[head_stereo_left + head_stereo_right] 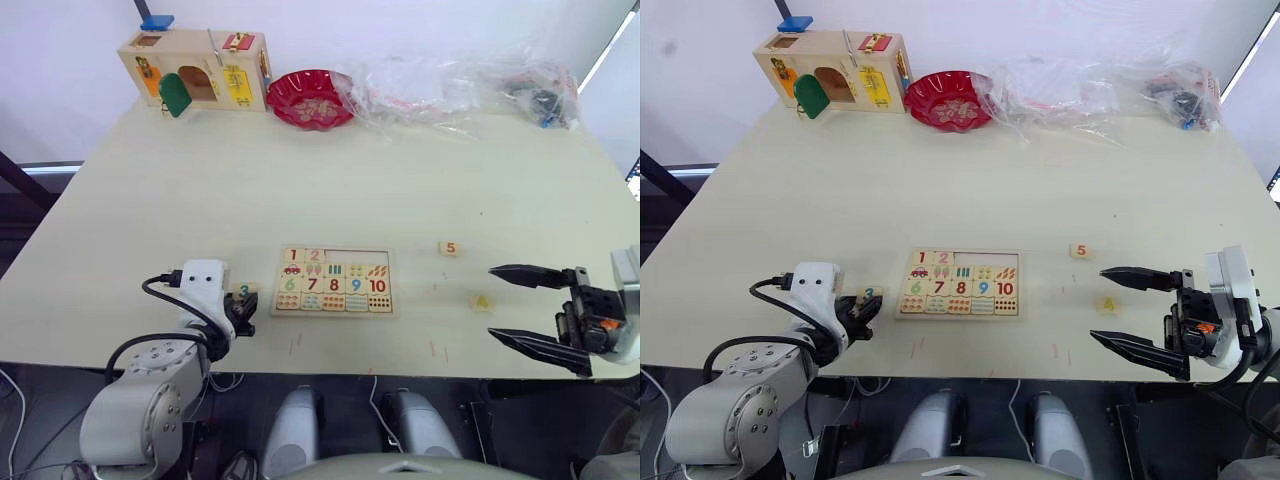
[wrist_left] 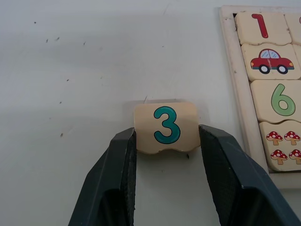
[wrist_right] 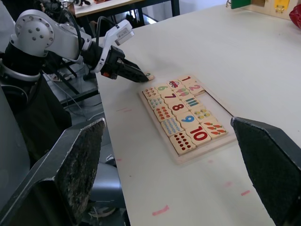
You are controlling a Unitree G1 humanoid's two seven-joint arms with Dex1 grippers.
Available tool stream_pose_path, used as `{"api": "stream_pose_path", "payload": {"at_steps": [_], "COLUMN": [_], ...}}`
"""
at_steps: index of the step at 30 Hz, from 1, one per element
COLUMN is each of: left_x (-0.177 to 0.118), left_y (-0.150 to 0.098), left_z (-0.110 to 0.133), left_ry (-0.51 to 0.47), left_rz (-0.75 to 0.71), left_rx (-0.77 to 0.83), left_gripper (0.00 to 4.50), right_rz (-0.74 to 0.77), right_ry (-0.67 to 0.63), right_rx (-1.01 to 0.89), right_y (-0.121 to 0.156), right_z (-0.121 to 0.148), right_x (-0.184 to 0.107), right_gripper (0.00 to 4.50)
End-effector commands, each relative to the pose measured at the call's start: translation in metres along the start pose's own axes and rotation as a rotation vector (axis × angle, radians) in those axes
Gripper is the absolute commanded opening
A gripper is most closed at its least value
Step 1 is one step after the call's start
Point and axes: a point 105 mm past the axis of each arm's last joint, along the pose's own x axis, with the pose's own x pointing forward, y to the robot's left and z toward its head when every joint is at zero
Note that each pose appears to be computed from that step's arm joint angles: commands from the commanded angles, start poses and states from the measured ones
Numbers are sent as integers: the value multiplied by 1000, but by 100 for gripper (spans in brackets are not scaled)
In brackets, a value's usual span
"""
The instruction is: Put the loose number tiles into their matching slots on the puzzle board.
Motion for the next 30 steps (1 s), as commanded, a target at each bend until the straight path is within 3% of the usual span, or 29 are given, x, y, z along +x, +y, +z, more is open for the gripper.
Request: {"api": "stream_pose_path", "payload": {"at_steps": [1,4,11,16,17,20,21,26,30], "left_x": [-6,-15,-50,-65,-64,-62,-60,-33,-9], "left_y": [3,3,23,36,47,68,71,76,70], "left_z": [0,6,22,34,36,41,43,55,62], "left_ry": [-5,-36,-59,-57,-51,0,12,80,80], "left_rz": [11,-40,-309,-633,-699,-895,-940,-1040,-1065], "left_rx": [-31,-37,188,320,390,542,577,820,894], "left_gripper": [202,314,314,314,314,382,436,444,444], "right_rz": [18,20,27,30,28,19,19,14,7], "right_ry": [-14,-18,-27,-27,-26,-32,-33,-43,-51], "right_rx": [-39,-40,-44,-66,-75,-92,-97,-113,-123], "right_y": [4,5,9,12,12,12,12,14,15], "right_z": [6,6,7,8,8,10,10,11,11], "right_x": [3,4,5,7,7,9,9,15,19], "right_gripper": [450,450,450,450,450,450,450,450,450]}}
